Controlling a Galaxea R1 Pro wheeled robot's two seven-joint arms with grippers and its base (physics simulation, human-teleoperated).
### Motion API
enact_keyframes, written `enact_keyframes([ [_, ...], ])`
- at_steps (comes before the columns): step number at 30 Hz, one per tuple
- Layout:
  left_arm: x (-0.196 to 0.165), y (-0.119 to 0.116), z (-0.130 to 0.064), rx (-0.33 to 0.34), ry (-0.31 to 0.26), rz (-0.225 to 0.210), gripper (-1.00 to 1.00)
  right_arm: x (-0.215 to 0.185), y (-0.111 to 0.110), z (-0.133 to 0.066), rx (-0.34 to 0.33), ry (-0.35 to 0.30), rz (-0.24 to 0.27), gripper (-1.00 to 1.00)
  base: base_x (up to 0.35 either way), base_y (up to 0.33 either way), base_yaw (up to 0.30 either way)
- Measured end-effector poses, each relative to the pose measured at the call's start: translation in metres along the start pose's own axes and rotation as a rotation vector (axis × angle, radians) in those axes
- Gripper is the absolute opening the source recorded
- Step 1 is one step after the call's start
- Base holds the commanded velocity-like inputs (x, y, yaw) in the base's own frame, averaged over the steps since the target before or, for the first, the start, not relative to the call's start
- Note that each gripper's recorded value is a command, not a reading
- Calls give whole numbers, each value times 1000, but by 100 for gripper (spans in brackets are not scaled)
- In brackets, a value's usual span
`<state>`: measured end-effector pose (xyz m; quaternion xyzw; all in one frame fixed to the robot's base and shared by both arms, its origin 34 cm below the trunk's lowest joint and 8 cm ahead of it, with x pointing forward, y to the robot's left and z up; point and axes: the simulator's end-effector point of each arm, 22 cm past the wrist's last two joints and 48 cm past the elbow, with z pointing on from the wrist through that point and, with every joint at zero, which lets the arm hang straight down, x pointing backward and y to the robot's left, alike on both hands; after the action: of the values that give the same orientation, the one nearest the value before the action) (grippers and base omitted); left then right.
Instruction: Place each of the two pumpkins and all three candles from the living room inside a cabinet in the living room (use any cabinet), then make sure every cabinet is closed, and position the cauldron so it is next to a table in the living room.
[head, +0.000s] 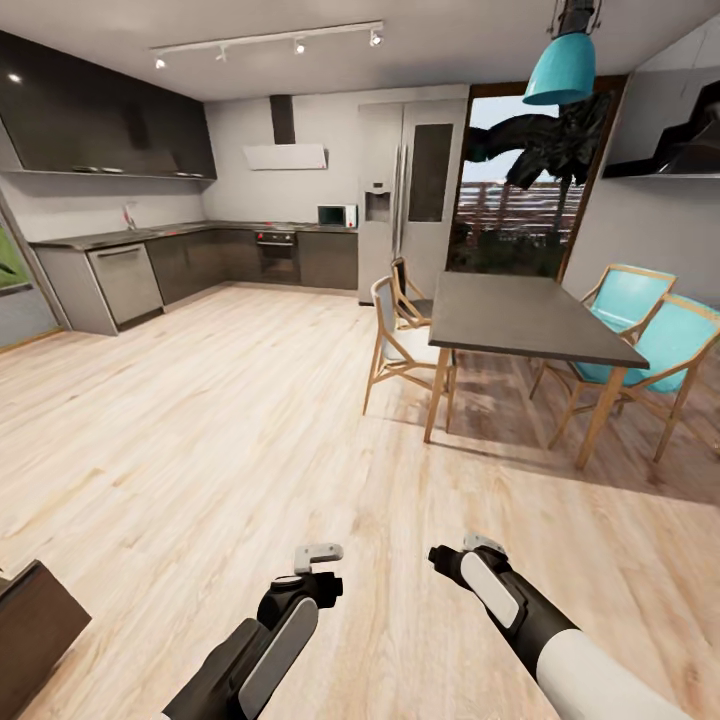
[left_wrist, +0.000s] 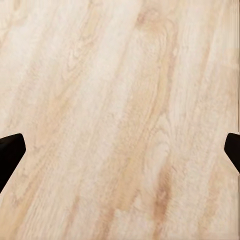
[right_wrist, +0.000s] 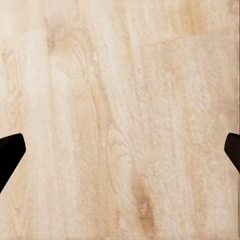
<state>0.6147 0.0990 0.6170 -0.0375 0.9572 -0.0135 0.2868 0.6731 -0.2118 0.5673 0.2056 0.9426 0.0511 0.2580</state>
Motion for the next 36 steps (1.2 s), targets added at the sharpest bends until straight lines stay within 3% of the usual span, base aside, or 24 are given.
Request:
enact_keyframes([
  [36,0,1,0,-1,0,0,100,0,0,0,1,1,0,100,0,0,-251],
])
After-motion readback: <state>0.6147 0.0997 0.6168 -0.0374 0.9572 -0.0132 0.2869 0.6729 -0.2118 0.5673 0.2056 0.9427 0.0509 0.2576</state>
